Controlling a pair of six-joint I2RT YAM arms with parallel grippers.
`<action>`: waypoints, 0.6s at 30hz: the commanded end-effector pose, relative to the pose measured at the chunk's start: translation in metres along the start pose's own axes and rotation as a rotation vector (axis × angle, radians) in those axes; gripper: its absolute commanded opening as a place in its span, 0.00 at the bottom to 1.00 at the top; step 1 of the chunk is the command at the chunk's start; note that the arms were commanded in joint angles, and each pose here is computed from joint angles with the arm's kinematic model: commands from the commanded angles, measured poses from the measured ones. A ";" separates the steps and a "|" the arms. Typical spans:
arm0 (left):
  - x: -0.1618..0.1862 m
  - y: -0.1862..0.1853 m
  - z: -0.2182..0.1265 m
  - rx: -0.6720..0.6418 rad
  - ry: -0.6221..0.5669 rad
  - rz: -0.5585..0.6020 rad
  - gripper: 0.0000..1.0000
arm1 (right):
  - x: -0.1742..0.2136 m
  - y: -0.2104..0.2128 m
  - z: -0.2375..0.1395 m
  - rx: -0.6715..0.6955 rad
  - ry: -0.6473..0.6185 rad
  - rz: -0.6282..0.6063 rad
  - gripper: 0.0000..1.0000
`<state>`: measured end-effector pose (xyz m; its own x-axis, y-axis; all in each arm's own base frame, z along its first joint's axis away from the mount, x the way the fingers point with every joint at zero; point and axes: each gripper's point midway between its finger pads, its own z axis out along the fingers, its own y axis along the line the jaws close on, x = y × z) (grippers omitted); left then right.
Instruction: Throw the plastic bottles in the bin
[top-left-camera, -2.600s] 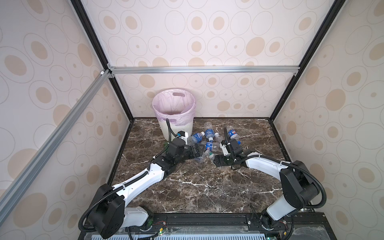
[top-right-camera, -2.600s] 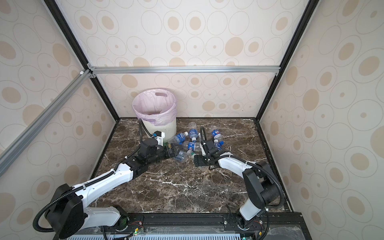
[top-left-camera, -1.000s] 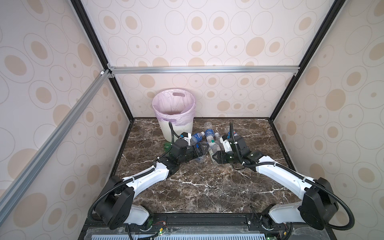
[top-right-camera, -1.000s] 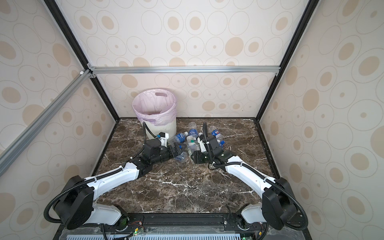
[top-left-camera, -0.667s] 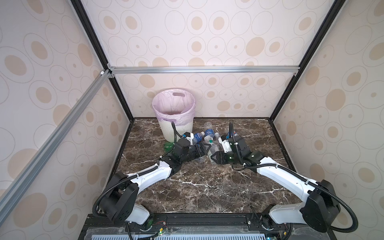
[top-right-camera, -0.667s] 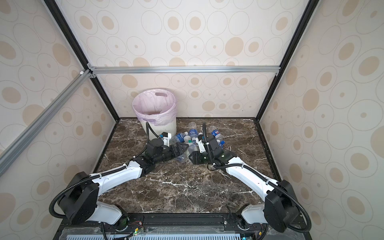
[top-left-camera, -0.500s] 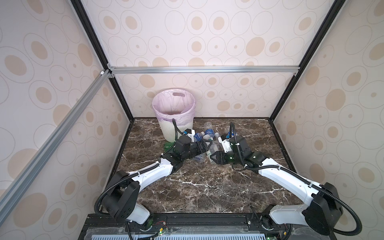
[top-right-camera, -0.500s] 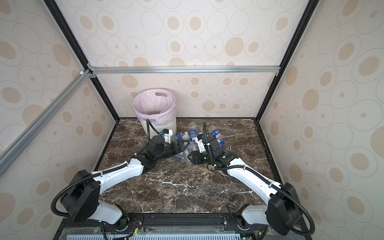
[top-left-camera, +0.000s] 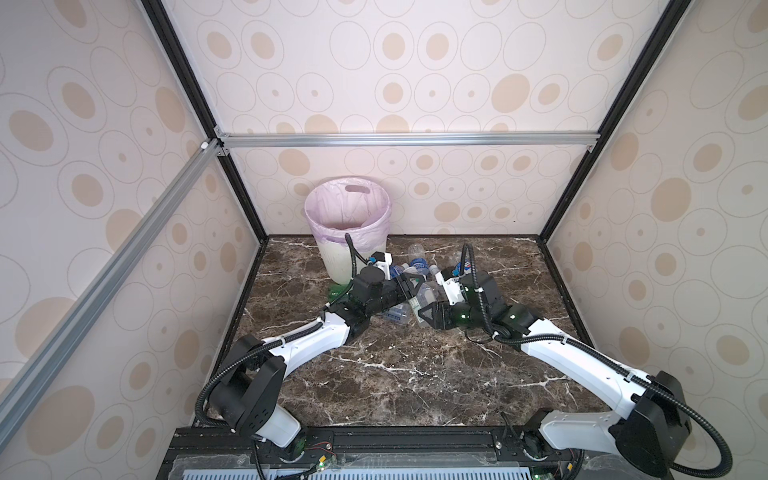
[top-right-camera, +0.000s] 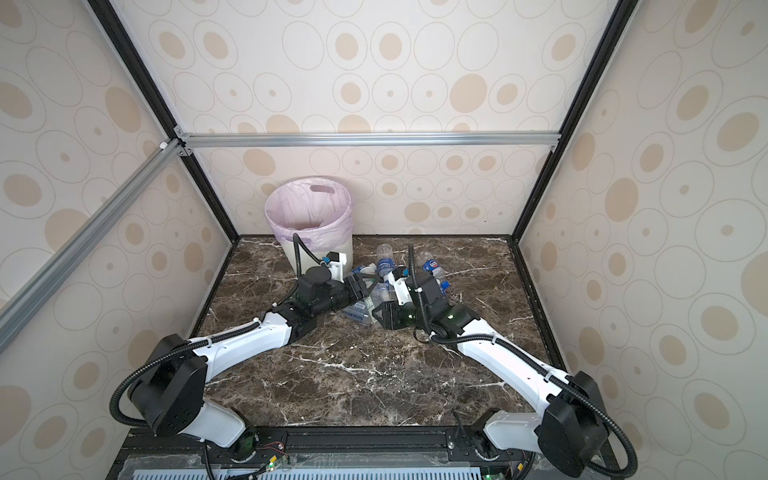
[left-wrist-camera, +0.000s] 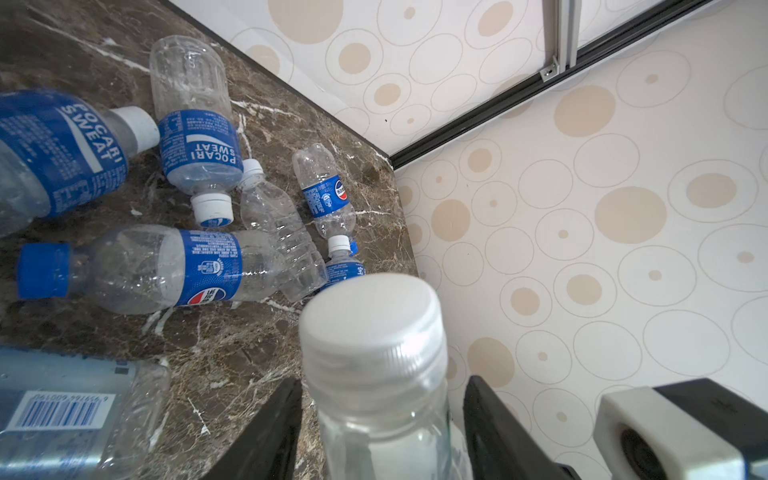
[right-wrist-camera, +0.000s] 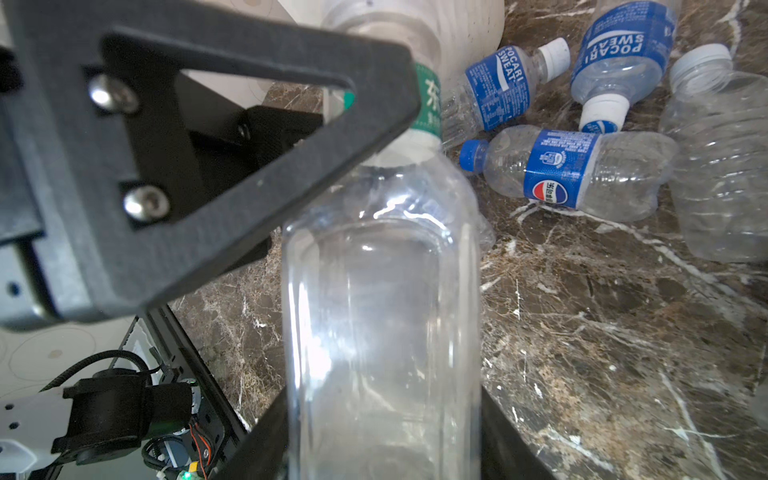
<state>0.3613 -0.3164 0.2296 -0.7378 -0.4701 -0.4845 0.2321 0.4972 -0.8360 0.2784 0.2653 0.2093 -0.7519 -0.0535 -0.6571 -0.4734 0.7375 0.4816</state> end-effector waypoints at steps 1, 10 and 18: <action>-0.014 -0.015 0.004 0.032 -0.041 -0.001 0.55 | -0.010 0.018 -0.009 -0.067 -0.055 -0.044 0.46; -0.025 -0.017 -0.007 0.004 -0.086 0.031 0.39 | -0.011 0.017 -0.013 -0.052 -0.062 -0.064 0.73; -0.058 -0.013 -0.031 -0.052 -0.156 0.078 0.37 | -0.029 0.026 -0.027 -0.050 -0.109 -0.089 0.89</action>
<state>0.3734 -0.2888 0.2388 -0.6824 -0.5103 -0.5234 0.2008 0.5576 -0.8054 0.2754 0.2649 0.2329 -0.6937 -0.0512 -0.7184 -0.5287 0.7136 0.4596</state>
